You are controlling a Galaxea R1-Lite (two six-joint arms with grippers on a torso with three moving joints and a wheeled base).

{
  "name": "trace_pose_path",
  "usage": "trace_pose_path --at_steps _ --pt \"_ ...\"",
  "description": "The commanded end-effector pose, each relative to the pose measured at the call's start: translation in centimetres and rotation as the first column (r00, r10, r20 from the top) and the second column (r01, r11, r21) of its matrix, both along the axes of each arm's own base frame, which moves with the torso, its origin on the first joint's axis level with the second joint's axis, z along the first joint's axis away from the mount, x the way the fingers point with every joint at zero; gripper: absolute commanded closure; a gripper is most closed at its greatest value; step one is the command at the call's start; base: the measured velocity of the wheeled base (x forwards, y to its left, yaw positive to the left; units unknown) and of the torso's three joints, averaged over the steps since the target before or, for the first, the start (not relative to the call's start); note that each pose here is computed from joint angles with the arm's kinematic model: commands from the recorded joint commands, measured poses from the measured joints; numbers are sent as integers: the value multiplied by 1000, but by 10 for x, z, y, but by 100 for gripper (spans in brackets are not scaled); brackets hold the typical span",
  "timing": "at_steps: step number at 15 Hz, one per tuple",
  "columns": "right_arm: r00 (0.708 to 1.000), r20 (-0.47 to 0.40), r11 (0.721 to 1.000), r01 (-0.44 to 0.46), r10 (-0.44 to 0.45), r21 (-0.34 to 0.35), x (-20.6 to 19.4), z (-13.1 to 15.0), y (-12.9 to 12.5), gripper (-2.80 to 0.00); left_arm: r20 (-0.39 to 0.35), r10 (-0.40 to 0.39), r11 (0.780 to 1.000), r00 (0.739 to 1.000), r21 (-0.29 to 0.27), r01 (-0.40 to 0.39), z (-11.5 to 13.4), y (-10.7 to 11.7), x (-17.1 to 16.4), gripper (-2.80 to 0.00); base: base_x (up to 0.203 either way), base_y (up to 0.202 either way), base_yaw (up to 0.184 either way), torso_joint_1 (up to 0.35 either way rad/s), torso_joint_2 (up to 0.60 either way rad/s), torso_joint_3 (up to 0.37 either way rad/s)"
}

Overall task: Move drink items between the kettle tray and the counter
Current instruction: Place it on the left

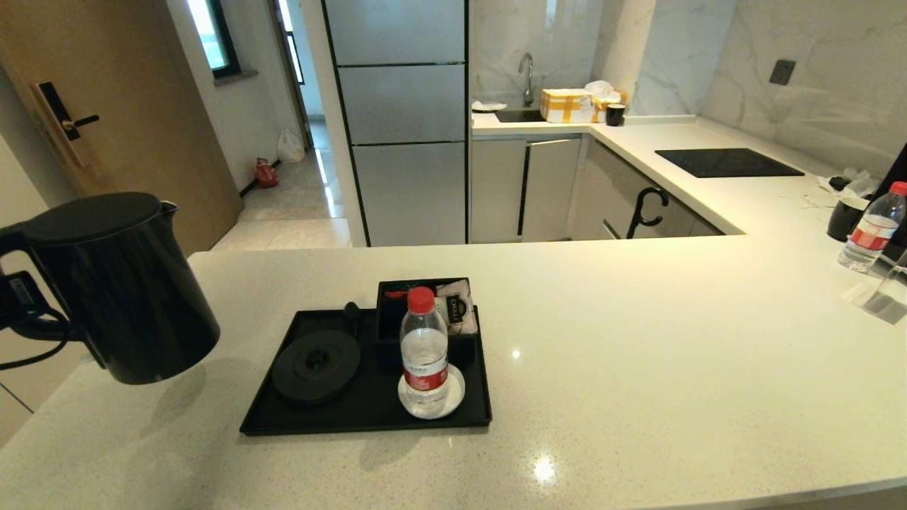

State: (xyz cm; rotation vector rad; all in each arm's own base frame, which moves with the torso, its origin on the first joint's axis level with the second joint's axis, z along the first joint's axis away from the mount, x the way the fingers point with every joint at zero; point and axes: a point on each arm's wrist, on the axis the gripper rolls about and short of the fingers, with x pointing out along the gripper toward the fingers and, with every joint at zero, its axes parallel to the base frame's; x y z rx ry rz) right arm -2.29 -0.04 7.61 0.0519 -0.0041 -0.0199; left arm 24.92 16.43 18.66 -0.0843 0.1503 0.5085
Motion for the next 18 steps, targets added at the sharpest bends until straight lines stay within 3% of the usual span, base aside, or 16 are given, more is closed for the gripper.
trace_pose_path --at_steps 1,5,7,11,18 --pt "1000 -2 1000 0 0 0 0 0 0 0 -39 23 1000 999 -7 -23 -18 22 -11 0 0 0 0 0 0 0" --pt "1000 -2 1000 0 0 0 0 0 0 0 -59 -3 999 998 50 6 -34 31 -12 0 0 0 0 0 0 0" --pt "1000 -2 1000 0 0 0 0 0 0 0 -82 -12 996 997 91 20 -56 35 -6 0 0 0 0 0 0 0" --pt "1000 -2 1000 0 0 0 0 0 0 0 -160 -38 994 986 99 54 -76 30 -5 0 0 0 0 0 0 0" --pt "1000 -1 1000 0 0 0 0 0 0 0 -185 -58 994 981 84 74 -85 21 0 0 0 0 0 0 0 0"
